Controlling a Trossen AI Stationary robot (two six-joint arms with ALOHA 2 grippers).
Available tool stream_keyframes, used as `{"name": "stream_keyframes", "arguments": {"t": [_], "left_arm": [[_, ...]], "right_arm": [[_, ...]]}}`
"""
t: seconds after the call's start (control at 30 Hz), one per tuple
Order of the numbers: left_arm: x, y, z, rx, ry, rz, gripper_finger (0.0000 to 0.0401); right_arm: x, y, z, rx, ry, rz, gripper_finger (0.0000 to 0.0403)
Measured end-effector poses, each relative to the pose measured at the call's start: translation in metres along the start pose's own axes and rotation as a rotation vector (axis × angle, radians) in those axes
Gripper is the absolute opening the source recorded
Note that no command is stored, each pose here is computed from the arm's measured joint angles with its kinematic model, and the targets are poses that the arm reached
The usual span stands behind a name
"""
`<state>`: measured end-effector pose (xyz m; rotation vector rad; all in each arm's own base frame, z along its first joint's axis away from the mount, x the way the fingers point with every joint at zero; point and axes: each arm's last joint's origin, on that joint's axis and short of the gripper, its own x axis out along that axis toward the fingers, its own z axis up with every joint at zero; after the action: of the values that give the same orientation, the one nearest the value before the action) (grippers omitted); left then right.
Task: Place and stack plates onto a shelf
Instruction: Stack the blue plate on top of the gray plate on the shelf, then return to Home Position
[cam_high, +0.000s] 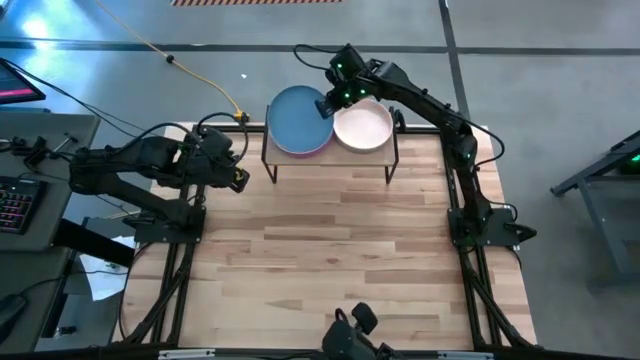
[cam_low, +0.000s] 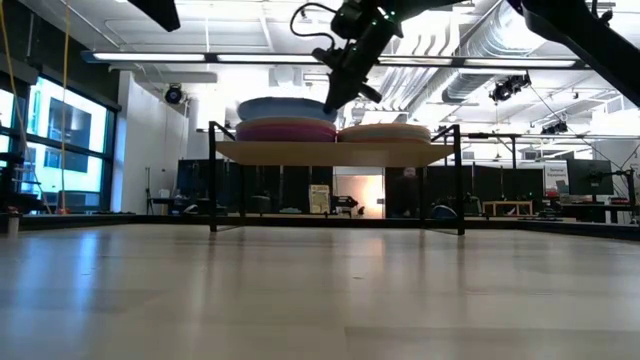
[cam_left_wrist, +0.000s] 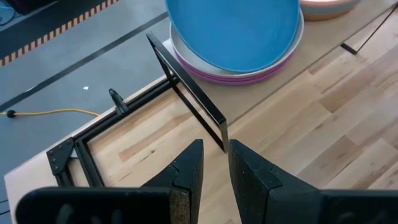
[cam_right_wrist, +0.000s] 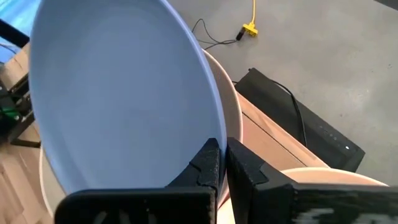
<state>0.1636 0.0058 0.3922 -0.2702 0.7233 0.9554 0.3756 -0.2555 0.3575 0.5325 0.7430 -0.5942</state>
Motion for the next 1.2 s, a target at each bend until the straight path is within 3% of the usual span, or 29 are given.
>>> {"name": "stream_keyframes", "arguments": {"t": [0.7, 1.0, 1.2], "left_arm": [[0.001, -0.0014, 0.0, 0.004, 0.002, 0.004, 0.0065], [0.001, -0.0013, 0.0001, 0.004, 0.002, 0.004, 0.0065], [0.001, -0.0013, 0.0001, 0.004, -0.001, 0.007, 0.0065]], "right_arm": [[0.0014, 0.0086, -0.0017, -0.131, -0.009, -0.012, 0.0003], [0.0014, 0.0086, -0.0017, -0.15, -0.009, -0.013, 0.0083], [0.0013, 0.0087, -0.0007, -0.147, -0.018, -0.008, 0.0103]]}}
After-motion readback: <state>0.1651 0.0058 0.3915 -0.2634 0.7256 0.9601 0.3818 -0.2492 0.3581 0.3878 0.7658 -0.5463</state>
